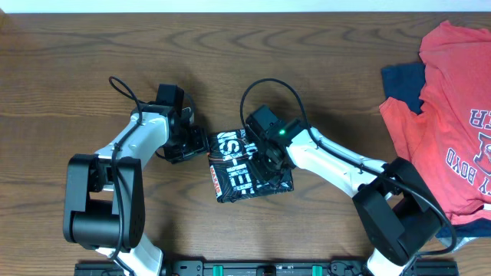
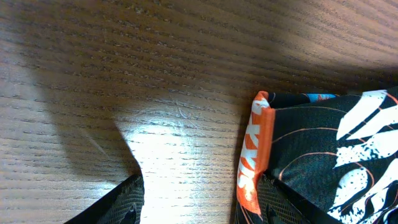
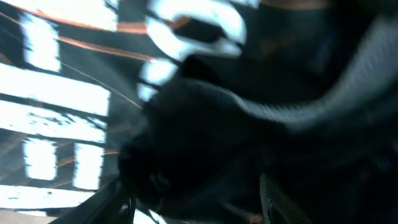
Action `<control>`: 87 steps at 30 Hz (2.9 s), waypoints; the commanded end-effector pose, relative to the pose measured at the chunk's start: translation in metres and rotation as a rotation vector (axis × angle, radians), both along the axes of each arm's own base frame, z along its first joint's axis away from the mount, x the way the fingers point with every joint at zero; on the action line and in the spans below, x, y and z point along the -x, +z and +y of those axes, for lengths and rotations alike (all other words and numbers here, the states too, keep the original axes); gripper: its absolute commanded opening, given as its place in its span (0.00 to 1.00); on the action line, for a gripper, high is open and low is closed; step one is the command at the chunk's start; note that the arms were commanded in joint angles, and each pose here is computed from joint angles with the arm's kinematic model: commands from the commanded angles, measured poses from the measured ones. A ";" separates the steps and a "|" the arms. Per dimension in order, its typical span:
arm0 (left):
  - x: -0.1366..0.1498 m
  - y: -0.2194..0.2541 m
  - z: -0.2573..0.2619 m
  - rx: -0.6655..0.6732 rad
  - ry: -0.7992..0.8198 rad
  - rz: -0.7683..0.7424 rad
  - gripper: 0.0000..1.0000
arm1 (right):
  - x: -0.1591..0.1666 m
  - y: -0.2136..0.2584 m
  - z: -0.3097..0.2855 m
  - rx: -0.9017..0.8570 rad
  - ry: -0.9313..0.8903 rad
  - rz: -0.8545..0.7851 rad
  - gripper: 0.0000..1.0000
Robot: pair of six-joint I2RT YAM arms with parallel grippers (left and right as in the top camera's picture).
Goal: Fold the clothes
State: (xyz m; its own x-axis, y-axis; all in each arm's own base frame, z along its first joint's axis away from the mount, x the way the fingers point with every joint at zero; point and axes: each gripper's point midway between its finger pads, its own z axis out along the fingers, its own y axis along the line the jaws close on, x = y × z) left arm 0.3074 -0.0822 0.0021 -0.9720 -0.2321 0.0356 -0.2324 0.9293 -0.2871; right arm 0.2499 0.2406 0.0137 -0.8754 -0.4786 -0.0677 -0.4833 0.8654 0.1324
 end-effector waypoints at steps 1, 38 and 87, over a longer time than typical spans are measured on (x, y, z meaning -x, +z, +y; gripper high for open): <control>0.020 -0.021 0.009 -0.051 -0.004 0.077 0.61 | -0.010 0.002 -0.028 0.117 -0.146 -0.043 0.63; 0.020 -0.021 0.009 -0.051 -0.004 0.076 0.61 | -0.022 0.072 -0.023 -0.124 -0.098 -0.119 0.82; -0.048 0.045 -0.010 0.038 -0.040 -0.253 0.73 | -0.047 0.082 -0.046 -0.095 -0.267 -0.177 0.38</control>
